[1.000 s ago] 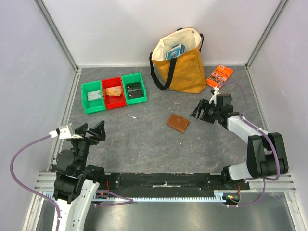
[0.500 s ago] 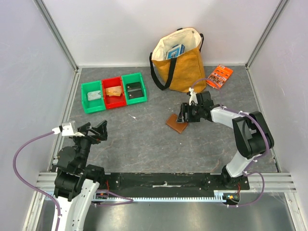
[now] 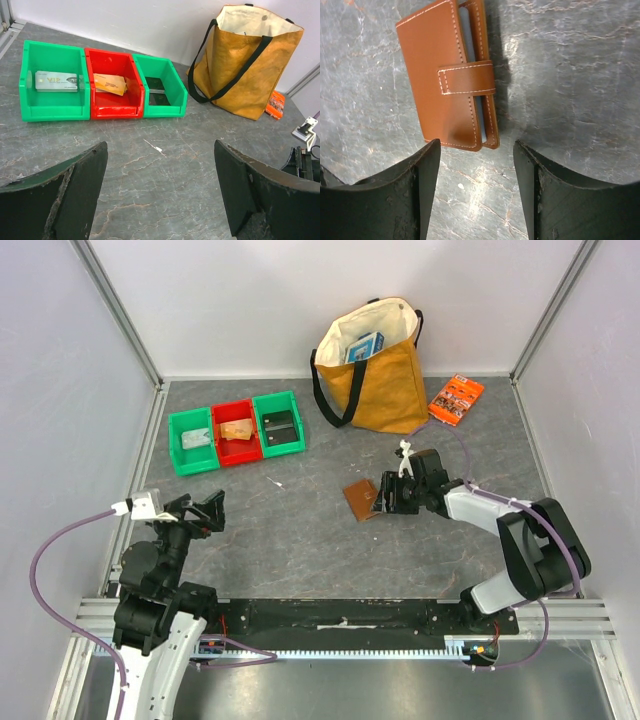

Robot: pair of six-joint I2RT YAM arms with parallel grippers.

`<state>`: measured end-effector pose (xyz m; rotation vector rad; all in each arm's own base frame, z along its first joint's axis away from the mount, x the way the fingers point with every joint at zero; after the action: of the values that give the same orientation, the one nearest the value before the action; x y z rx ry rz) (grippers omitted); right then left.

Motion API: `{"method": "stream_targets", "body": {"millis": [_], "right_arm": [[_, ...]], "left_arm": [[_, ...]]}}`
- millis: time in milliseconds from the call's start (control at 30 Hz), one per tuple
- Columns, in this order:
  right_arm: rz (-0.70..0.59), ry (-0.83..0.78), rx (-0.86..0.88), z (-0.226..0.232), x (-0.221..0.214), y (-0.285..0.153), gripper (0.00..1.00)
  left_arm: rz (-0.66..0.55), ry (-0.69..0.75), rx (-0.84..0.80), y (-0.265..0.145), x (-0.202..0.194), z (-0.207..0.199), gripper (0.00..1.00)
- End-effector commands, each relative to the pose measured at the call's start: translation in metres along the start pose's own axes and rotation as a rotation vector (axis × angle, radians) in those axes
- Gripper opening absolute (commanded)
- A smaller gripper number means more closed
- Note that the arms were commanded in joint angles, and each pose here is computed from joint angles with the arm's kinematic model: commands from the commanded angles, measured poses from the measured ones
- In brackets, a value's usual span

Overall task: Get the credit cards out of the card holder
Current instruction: Open the card holder at the center of the board.

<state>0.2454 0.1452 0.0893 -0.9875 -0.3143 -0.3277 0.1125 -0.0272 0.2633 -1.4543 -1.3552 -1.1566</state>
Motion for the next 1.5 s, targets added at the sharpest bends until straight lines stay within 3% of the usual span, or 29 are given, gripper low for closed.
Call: {"method": "stream_targets", "body": {"millis": [0,367,533,733,833,1100,1367,1467], "right_arm": [[-0.058,0.104,-0.002,-0.002,-0.005,0.003,0.67],[-0.017,0.160,0.028,-0.012,-0.021,0.022,0.61],[-0.018,0.156,0.037,-0.012,-0.021,0.023,0.44],[-0.089,0.026,0.025,0.006,0.012,0.000,0.13],[-0.134,-0.063,-0.011,0.017,0.033,-0.020,0.07],[-0.230,-0.385,-0.270,0.054,0.047,-0.042,0.06],[-0.273,-0.831,-0.555,0.113,-0.024,-0.026,0.06],[-0.240,-0.951,-0.546,0.136,-0.059,-0.015,0.15]], "left_arm": [[-0.033,-0.019,-0.027,0.001,0.010,-0.005,0.92],[-0.034,-0.019,-0.029,0.001,0.011,-0.005,0.91],[-0.032,-0.019,-0.030,0.001,0.010,-0.005,0.91],[-0.035,-0.019,-0.031,0.001,0.011,-0.005,0.91],[-0.037,-0.019,-0.030,0.000,0.011,-0.005,0.90],[-0.046,-0.019,-0.032,-0.001,0.012,-0.005,0.90],[-0.052,-0.021,-0.035,-0.002,0.012,-0.005,0.90],[-0.050,-0.021,-0.036,-0.002,0.012,-0.005,0.90]]}}
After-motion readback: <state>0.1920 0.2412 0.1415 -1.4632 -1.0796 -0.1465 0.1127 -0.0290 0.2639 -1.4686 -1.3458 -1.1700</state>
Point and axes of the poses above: each gripper's point midway between its finger pads, its own y axis out along the fingers, its own z axis along the line the jaws close on, x = y × z, the point moved 8 cm from there along -y, back along the fingers, and after that the axes turned 7 degrees about y, right-handed, at the moved point
